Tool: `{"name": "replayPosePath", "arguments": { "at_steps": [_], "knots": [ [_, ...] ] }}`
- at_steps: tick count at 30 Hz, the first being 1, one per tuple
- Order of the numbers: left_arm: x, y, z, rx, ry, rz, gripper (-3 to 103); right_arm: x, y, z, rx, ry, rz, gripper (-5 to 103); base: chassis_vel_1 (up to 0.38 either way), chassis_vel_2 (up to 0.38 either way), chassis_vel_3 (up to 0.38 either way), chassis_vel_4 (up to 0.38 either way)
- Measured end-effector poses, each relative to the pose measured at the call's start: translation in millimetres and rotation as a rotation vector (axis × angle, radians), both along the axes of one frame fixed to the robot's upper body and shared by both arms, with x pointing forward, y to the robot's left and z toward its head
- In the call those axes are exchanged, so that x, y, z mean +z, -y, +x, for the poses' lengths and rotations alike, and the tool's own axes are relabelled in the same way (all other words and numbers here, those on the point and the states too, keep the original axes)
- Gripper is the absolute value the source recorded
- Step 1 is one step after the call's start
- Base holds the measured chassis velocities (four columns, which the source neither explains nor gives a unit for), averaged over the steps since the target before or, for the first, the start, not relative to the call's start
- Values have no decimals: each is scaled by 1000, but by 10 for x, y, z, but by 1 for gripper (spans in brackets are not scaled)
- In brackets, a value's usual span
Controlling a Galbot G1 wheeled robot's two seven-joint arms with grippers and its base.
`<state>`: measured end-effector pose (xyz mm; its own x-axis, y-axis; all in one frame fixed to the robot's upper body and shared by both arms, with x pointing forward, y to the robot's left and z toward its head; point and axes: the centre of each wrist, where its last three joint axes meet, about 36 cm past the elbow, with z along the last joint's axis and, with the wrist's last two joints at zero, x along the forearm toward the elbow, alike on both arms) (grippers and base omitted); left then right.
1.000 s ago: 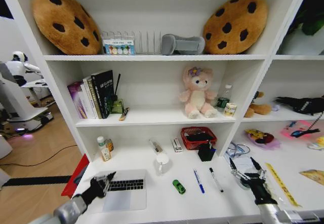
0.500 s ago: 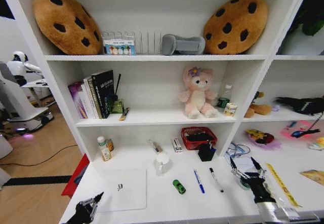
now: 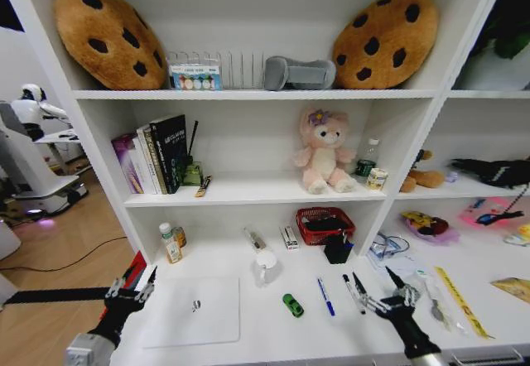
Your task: Organize the objects on the table.
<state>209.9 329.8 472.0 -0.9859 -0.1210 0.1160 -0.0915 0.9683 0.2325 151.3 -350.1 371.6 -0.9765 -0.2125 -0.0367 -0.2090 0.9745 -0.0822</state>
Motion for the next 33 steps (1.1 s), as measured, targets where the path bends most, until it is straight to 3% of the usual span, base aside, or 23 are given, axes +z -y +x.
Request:
{"name": "replayPosePath", "arguments": {
  "at_steps": [1, 5, 7, 10, 17, 22, 33],
  "knots": [
    [0, 0, 0, 0, 0, 0, 66, 0, 0, 0, 0, 0, 0, 100, 0, 0, 0, 0],
    [-112, -42, 68, 93, 13, -61, 88, -236, 25, -237, 88, -72, -34, 100, 0, 0, 0, 0],
    [-128, -43, 76, 108, 14, -74, 88, -268, 42, -255, 96, -82, -37, 100, 0, 0, 0, 0],
    [-150, -38, 103, 173, 30, -135, 99, -348, -3, -286, 128, -129, -13, 100, 0, 0, 0, 0],
    [-121, -24, 139, 230, 50, -191, 100, -451, -38, -96, 198, -187, -7, 100, 0, 0, 0, 0],
    [-130, 17, 137, 231, 46, -203, 100, -474, -25, 61, 210, -206, 7, 100, 0, 0, 0, 0],
    [-148, 102, 146, 229, 41, -220, 100, -651, -277, 231, 277, -289, 44, 100, 0, 0, 0, 0]
  ]
}}
